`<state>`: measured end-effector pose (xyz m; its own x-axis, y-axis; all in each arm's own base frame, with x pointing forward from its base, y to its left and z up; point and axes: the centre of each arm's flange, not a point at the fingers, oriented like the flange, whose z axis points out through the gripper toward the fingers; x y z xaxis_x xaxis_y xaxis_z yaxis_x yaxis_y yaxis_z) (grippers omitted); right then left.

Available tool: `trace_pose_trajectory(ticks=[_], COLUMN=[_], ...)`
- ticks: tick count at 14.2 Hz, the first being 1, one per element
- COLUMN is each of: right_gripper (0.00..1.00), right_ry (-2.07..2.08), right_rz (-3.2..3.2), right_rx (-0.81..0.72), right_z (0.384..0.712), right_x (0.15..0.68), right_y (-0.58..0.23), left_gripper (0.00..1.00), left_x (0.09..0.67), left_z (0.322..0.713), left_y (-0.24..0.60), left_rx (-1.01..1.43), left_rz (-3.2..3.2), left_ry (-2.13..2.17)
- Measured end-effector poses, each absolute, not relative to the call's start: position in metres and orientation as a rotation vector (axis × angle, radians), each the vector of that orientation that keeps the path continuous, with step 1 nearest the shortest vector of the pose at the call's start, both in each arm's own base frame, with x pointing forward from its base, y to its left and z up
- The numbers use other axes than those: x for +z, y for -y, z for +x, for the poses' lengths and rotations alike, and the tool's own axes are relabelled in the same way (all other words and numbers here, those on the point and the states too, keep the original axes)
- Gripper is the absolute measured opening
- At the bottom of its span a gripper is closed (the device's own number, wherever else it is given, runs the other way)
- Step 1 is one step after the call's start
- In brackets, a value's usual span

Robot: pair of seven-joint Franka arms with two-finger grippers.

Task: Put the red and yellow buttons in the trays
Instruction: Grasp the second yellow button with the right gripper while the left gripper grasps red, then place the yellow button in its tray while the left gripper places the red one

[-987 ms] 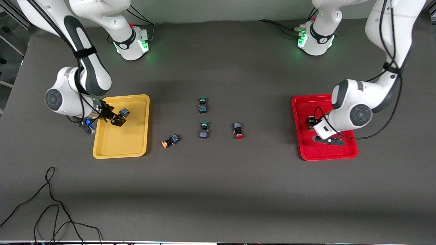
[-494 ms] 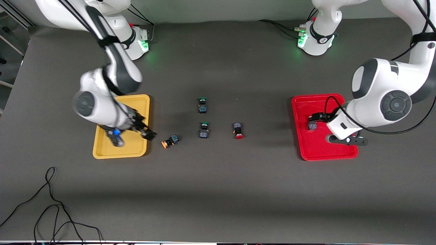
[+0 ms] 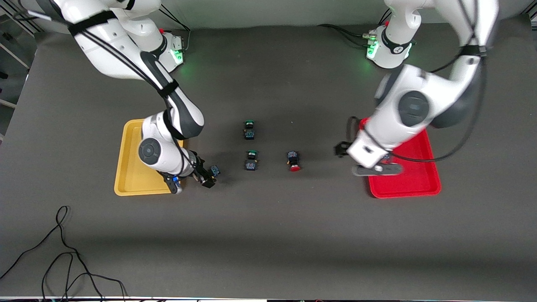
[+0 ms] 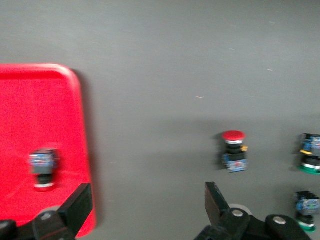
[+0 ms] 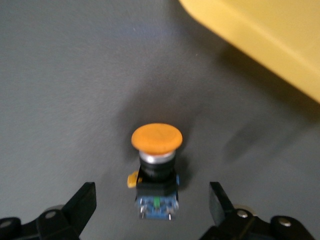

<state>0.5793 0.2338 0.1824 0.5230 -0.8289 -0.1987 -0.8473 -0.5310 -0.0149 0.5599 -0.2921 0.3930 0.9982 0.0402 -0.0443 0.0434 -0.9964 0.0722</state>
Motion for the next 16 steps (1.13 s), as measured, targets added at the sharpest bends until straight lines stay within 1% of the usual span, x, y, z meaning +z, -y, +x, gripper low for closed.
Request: trace_pose_trajectory(ticks=[1,2,3,4,5,7,10,12,13,14,15,16], right_gripper=[0.96,0.95,0.87,0.74,0.64,0.41,0.41,0.41,0.41,0.41,0.41,0.41], right_ry=[-1.463,-1.46,-1.456,-1.453,-1.45,-1.445,-1.439,-1.445,-1.434,-1.406,-1.368,-1.319], right_rz=[-2.643,-2.644,-2.647,-2.648,-2.646,-2.639,-2.64,-2.645,-2.66,-2.686,-2.719,-2.755], right_rx=[0.251,0.251,0.252,0.251,0.246,0.233,0.239,0.261,0.279,0.295,0.309,0.318], right_z=[0.578,0.577,0.576,0.575,0.577,0.581,0.588,0.595,0.597,0.599,0.601,0.602], right_x=[0.173,0.167,0.165,0.166,0.167,0.174,0.203,0.247,0.271,0.295,0.314,0.33], right_y=[-0.236,-0.238,-0.24,-0.243,-0.244,-0.245,-0.244,-0.231,-0.218,-0.199,-0.173,-0.141], left_gripper=[1.0,1.0,1.0,1.0,1.0,1.0,1.0,1.0,0.98,0.98,0.93,0.79], left_x=[0.386,0.376,0.364,0.348,0.33,0.285,0.218,0.187,0.177,0.172,0.17,0.172], left_z=[0.551,0.541,0.531,0.522,0.516,0.512,0.519,0.521,0.52,0.518,0.517,0.516], left_y=[0.32,0.346,0.37,0.391,0.409,0.435,0.448,0.447,0.448,0.449,0.451,0.453], left_rx=[-0.034,-0.004,0.014,0.021,0.018,-0.005,-0.02,-0.035,-0.042,-0.043,-0.038,-0.032], left_rz=[3.065,3.062,3.067,3.082,3.1,3.113,3.104,3.102,3.111,3.119,3.123,3.122], left_ry=[-0.062,-0.06,-0.061,-0.062,-0.066,-0.077,-0.075,-0.08,-0.077,-0.086,-0.11,-0.131])
